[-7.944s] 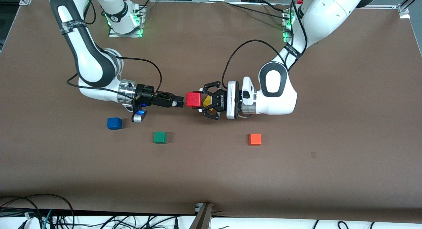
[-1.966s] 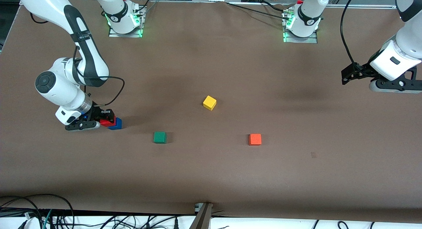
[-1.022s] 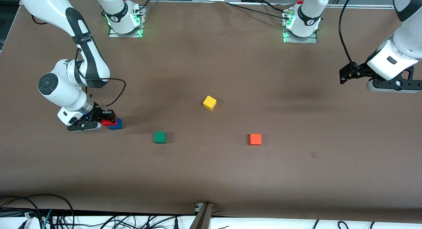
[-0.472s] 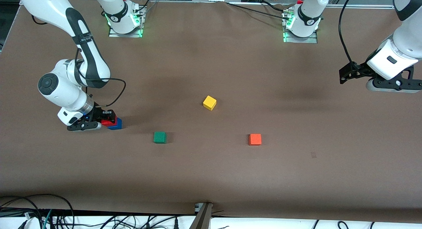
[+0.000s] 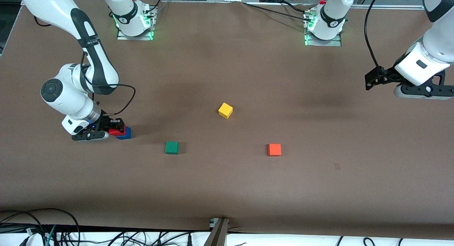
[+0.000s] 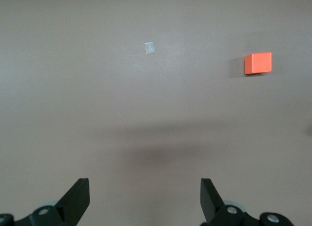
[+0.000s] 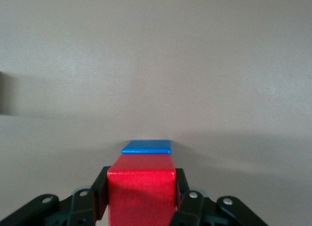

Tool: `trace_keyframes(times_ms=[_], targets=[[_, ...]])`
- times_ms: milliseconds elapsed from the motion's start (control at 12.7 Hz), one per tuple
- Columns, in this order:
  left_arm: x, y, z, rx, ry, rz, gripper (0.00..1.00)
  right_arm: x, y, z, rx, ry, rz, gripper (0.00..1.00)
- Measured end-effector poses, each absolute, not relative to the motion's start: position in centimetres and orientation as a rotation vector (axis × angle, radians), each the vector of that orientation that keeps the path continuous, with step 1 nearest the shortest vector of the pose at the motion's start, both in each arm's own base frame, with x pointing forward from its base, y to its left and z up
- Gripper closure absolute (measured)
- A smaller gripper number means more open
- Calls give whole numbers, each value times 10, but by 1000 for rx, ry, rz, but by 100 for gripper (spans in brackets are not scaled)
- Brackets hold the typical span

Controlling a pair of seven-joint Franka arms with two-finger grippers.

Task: Pass red block to right arm, stack on blue
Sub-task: 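Lower the red cube onto the blue cube with the right gripper, then open the right gripper and raise it off the stacked cubes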

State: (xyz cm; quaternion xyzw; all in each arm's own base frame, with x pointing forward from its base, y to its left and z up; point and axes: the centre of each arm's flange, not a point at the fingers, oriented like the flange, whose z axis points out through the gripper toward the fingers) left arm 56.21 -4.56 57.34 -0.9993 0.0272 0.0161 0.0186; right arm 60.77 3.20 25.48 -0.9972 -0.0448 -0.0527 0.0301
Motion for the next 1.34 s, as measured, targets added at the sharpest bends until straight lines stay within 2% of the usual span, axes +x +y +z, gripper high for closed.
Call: trace_keyframes(times_ms=[787, 865, 1101, 1337], targets=[[562, -46, 573, -3103, 85, 50, 0, 608, 32, 253, -3075, -135, -168, 44], [562, -46, 573, -3103, 85, 50, 0, 608, 32, 252, -3075, -134, -166, 37], [562, -46, 573, -3103, 85, 50, 0, 611, 32, 255, -3075, -135, -179, 2], [562, -46, 573, -3103, 85, 50, 0, 616, 33, 261, -3073, -136, -198, 0]])
